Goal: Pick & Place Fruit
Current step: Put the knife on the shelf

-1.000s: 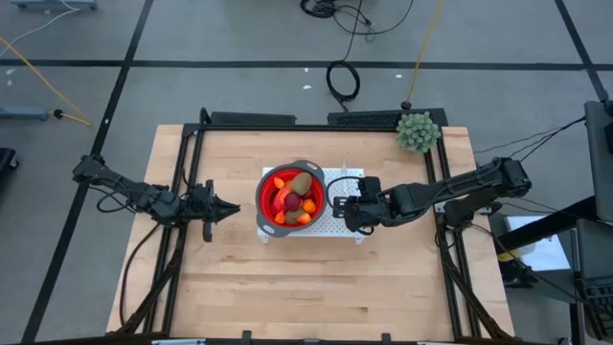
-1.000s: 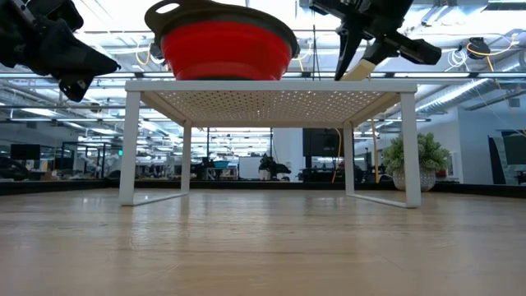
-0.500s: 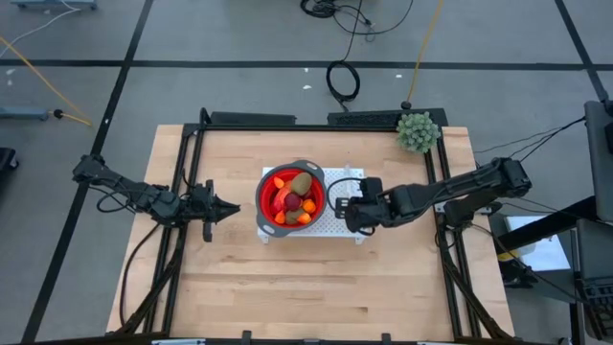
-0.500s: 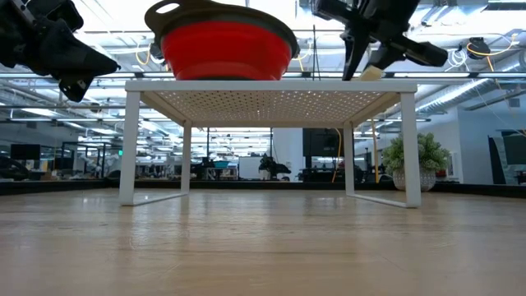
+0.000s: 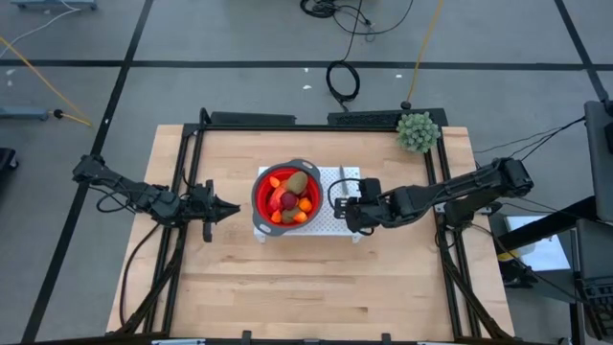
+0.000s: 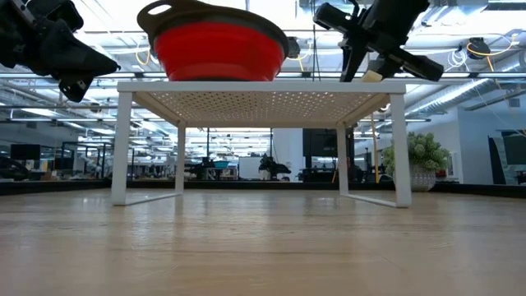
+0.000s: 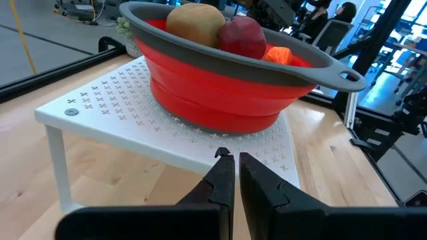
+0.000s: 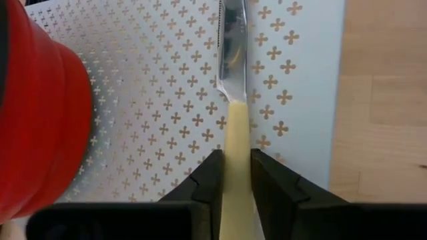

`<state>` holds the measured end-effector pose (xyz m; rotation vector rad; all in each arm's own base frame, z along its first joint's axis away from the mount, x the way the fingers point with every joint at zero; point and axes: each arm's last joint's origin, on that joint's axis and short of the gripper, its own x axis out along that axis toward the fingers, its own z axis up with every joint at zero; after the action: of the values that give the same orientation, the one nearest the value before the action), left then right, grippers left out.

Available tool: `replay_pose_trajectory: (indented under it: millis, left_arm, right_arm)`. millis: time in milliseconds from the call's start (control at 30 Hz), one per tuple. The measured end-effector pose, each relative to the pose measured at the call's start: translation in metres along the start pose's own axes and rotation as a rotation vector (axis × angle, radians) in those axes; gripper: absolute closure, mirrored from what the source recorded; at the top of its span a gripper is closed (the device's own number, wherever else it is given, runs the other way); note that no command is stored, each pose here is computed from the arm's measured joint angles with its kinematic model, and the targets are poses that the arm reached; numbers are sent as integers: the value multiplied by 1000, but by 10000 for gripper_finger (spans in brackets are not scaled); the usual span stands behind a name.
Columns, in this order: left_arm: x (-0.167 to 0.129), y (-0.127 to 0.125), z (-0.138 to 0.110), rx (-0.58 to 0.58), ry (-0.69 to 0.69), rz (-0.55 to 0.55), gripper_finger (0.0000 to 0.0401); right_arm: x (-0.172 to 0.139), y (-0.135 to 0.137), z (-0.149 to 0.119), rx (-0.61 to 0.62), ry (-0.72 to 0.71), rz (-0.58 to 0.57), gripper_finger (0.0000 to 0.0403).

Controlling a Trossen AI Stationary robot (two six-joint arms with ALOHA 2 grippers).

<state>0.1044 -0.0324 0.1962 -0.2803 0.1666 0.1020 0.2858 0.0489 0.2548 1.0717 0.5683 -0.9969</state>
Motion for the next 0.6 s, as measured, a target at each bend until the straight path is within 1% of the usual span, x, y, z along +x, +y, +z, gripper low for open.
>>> replay_pose_trajectory:
  millis: [267, 400, 533, 600]
  left_arm:
    - [0, 0, 0, -4, 1, 0, 380]
    - [0, 0, 0, -4, 1, 0, 380]
    - [0, 0, 0, -4, 1, 0, 380]
    - [0, 0, 0, -4, 1, 0, 380]
  right_arm:
    - [1, 0, 2, 5, 4, 2, 332]
    - [1, 1, 2, 0, 5, 4, 335]
    - [1, 1, 1, -47, 22, 9, 342]
    - [-1, 2, 2, -46, 28, 18, 343]
